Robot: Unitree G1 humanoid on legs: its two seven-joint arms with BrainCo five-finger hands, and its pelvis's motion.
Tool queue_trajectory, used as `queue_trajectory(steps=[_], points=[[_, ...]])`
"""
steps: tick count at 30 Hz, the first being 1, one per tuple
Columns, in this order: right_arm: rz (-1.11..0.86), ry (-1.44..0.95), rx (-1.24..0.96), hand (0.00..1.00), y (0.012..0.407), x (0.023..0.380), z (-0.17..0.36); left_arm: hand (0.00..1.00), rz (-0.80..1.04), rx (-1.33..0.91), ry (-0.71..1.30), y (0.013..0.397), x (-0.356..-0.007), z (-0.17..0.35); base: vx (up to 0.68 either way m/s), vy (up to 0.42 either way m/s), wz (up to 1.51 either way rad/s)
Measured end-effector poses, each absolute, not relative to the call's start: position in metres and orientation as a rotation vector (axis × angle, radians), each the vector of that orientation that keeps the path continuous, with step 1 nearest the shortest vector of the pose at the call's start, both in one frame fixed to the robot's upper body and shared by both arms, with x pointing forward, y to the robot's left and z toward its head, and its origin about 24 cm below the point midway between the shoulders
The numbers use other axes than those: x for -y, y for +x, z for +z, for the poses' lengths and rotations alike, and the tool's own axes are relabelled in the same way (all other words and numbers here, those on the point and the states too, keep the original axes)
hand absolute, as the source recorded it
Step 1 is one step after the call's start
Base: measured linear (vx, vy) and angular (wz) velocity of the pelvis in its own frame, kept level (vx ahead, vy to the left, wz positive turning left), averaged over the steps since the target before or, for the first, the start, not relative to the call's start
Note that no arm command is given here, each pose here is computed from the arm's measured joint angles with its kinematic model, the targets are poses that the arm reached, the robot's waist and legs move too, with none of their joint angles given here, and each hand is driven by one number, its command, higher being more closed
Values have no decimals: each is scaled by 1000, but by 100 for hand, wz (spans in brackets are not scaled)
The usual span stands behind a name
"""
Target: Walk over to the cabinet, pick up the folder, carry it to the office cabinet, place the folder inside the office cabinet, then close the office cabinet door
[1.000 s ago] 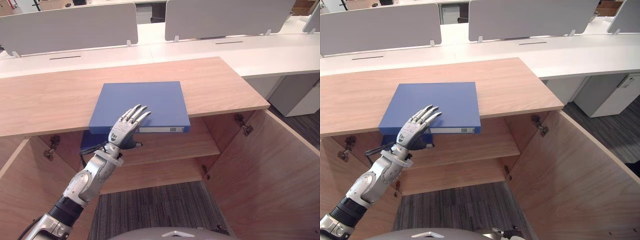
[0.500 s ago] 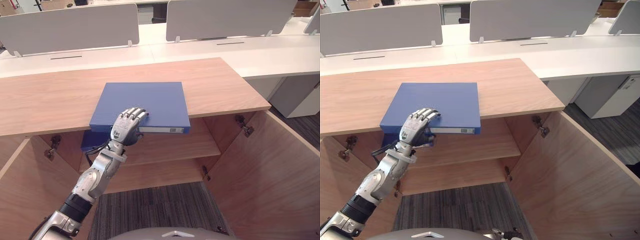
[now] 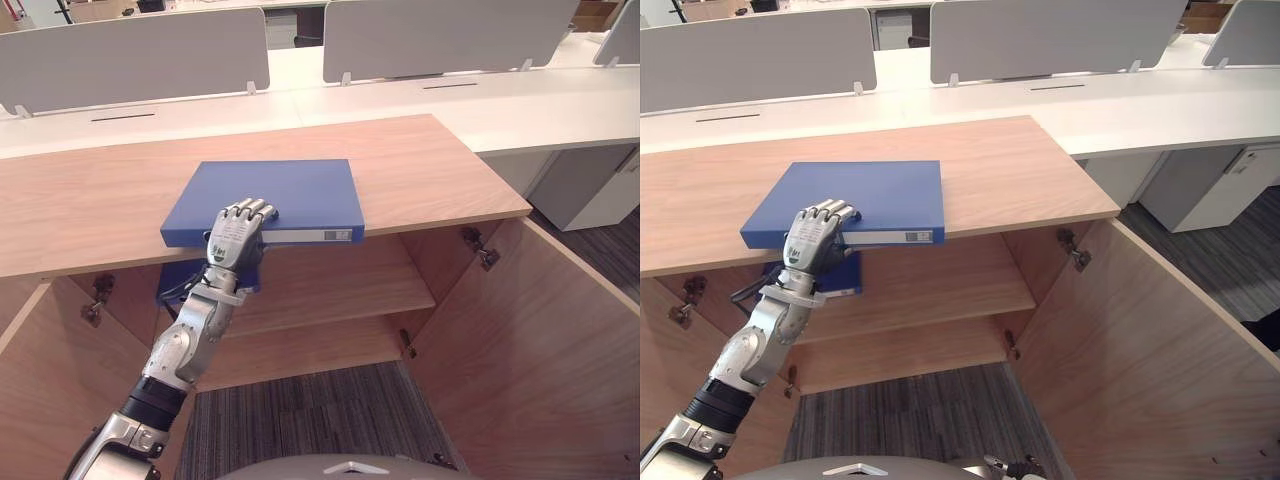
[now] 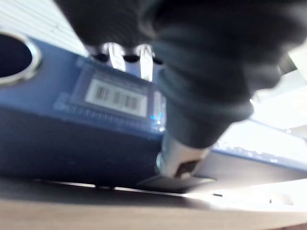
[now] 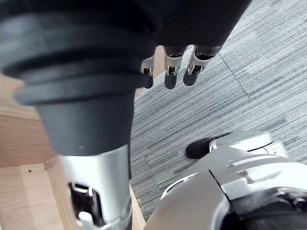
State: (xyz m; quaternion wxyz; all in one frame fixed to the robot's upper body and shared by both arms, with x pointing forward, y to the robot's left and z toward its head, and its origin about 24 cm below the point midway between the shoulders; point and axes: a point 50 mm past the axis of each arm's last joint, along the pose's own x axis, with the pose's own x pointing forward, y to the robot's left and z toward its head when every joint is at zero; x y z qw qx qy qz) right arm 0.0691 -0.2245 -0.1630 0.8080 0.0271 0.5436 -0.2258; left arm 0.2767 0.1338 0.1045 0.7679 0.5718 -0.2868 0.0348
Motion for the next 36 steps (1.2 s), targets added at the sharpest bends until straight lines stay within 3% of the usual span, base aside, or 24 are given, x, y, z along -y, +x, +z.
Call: queue_trajectory(steps=[9,16,27,36], points=[[-474,71,-1136,0,75,220,-162,100,129,641,1080,257,-129,112,0,0,-5],[-430,87,-954,0,106,210,-147,100,203,714,744,231,-122,136,5,-15,-8],[-379,266,-356,0,175,183,-61,100,322,751,324,196,-125,159,-35,-18,-4],[-382,345,87,0,189,183,27,100,386,792,137,178,-133,173,0,0,0]])
